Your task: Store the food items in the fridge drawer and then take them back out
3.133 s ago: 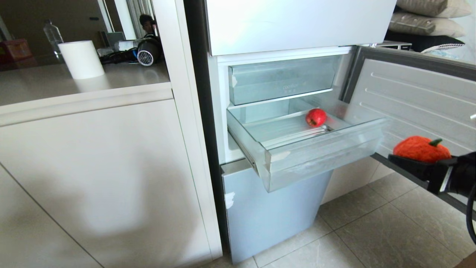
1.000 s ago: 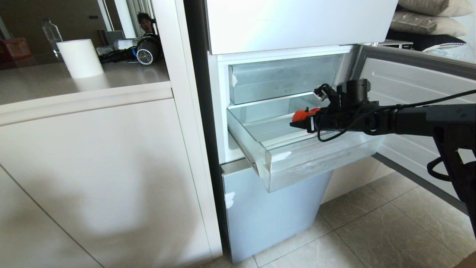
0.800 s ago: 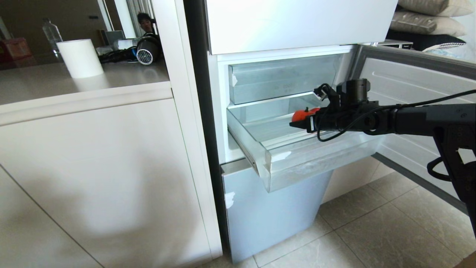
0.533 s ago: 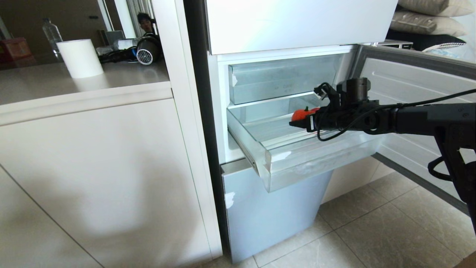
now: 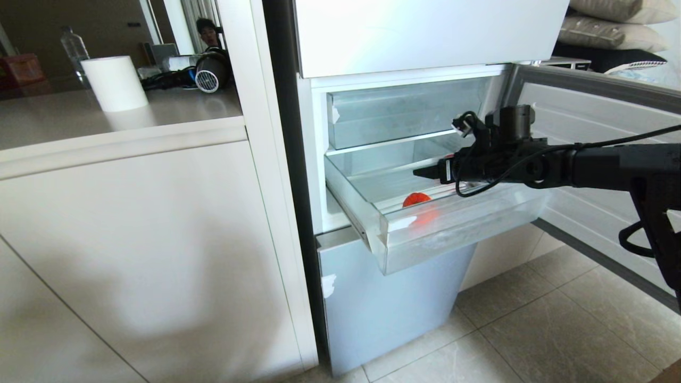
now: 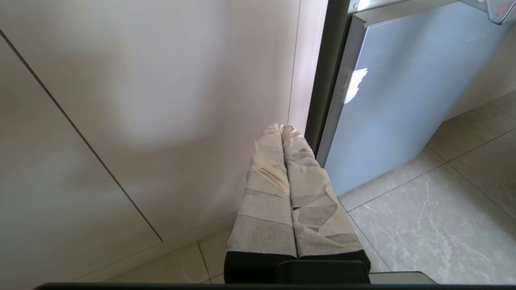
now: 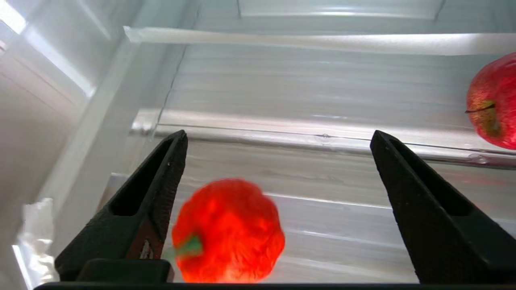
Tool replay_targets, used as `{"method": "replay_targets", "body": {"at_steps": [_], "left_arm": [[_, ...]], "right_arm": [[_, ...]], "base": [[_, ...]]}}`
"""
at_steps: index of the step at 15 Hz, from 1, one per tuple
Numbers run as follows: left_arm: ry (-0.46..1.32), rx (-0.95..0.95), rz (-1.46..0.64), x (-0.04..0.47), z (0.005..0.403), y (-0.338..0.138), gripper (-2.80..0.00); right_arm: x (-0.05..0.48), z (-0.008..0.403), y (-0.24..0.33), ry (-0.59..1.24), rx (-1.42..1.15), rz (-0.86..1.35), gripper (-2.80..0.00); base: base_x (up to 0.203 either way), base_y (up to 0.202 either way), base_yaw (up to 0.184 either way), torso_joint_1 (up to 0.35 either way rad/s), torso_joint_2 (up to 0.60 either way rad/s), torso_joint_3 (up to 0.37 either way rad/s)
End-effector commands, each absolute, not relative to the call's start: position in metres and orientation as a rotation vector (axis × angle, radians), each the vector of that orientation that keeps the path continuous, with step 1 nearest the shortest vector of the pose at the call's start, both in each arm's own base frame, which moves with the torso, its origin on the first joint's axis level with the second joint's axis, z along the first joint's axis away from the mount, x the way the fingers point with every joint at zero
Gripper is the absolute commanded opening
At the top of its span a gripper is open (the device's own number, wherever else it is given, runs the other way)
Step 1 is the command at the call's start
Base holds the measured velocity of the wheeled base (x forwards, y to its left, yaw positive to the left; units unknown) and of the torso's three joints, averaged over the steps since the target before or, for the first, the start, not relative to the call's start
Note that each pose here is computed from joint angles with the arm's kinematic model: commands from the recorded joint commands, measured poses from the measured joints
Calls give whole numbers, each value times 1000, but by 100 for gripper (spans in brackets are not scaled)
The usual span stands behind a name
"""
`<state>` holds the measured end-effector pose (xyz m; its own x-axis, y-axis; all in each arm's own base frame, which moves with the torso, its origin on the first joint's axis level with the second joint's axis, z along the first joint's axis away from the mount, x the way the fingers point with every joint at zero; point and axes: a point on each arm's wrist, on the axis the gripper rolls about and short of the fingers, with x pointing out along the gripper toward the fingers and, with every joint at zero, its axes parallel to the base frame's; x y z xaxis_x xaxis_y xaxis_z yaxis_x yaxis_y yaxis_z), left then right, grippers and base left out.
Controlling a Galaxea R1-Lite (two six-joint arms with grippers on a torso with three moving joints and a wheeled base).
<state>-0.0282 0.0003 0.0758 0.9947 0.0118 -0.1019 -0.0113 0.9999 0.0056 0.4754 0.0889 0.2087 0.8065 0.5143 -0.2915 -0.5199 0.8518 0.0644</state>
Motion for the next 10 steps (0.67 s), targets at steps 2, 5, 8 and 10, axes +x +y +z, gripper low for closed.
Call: {"method": "replay_targets", "body": {"at_steps": [2, 5, 8, 10], "left_arm": [[103, 5, 12, -28, 76, 0, -280], [103, 5, 13, -28, 76, 0, -280], [104, 5, 12, -28, 76, 0, -280], [104, 5, 12, -28, 76, 0, -280]], "right_arm": [[454, 251, 84, 240, 24, 547, 0], [398, 312, 71, 200, 79, 530, -280], [320, 336, 55, 239, 104, 489, -280], [272, 317, 46, 342, 122, 420, -280]], "base": [[0, 0, 0, 0, 0, 0], [0, 0, 0, 0, 0, 0], [0, 0, 0, 0, 0, 0], [0, 0, 0, 0, 0, 0]]}}
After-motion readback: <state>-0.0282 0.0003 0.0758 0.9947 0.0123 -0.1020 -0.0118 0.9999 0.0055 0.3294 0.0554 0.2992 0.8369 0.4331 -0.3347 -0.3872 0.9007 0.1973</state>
